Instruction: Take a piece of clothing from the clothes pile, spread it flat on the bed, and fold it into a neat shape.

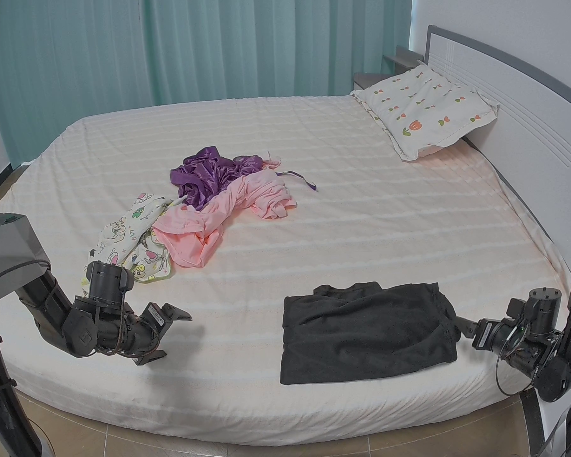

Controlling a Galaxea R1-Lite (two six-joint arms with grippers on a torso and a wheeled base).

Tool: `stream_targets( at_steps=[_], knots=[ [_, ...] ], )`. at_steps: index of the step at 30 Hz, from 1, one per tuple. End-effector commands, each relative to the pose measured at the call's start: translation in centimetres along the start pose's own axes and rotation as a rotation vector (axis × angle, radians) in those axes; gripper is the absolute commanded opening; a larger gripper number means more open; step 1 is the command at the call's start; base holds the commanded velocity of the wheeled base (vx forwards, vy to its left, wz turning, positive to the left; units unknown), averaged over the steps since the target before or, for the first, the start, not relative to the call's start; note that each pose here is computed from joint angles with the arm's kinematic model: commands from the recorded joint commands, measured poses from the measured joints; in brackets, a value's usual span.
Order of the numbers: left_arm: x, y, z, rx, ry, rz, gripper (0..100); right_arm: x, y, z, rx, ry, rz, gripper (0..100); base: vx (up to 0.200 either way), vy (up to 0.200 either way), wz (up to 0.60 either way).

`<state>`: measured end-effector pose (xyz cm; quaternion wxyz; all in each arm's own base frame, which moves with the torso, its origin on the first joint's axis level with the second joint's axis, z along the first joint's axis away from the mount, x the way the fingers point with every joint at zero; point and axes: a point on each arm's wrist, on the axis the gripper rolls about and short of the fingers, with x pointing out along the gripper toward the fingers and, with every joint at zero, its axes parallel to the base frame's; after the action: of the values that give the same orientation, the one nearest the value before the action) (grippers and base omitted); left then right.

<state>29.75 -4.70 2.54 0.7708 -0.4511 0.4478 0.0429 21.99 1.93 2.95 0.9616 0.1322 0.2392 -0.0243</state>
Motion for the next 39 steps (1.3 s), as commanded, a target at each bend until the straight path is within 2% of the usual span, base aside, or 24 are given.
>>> stream_targets(
  at_steps=[1,4,9,15,18,24,33,34,39],
  knots=[
    [0.0,0.0,0.0,-0.002,0.001,0.0,100,0.4,0.0,2.5,0.064,-0.123,0.022,100,0.0,0.0,0.0],
    [0.0,0.0,0.1,-0.004,0.0,-0.003,100,1.5,0.7,3.1,0.178,-0.141,0.06,100,0.0,0.0,0.0],
    [-0.2,-0.3,0.2,-0.007,-0.015,-0.024,100,5.0,1.3,2.7,0.251,-0.086,0.129,100,0.0,0.0,0.0],
    [-0.3,0.2,-0.2,0.006,-0.039,-0.064,100,9.3,2.0,1.8,0.258,-0.023,0.192,100,0.0,0.0,0.0],
    [-0.3,0.3,-0.2,0.01,-0.047,-0.078,100,10.8,2.1,2.3,0.259,-0.019,0.225,100,0.0,0.0,0.0],
    [-0.1,0.4,-0.2,0.009,-0.045,-0.074,100,11.5,2.5,1.9,0.255,0.025,0.283,100,0.0,0.0,0.0],
    [0.0,0.4,-0.4,0.013,-0.042,-0.072,100,12.2,2.0,2.7,0.26,-0.005,0.297,100,0.0,0.0,0.0],
    [0.0,0.4,-0.4,0.013,-0.042,-0.072,100,12.3,1.9,2.7,0.261,-0.005,0.294,0,0.0,0.0,0.0],
    [0.0,0.4,-0.4,0.015,-0.043,-0.071,100,12.7,1.4,2.6,0.267,0.003,0.283,0,0.0,0.0,0.0]
  ],
)
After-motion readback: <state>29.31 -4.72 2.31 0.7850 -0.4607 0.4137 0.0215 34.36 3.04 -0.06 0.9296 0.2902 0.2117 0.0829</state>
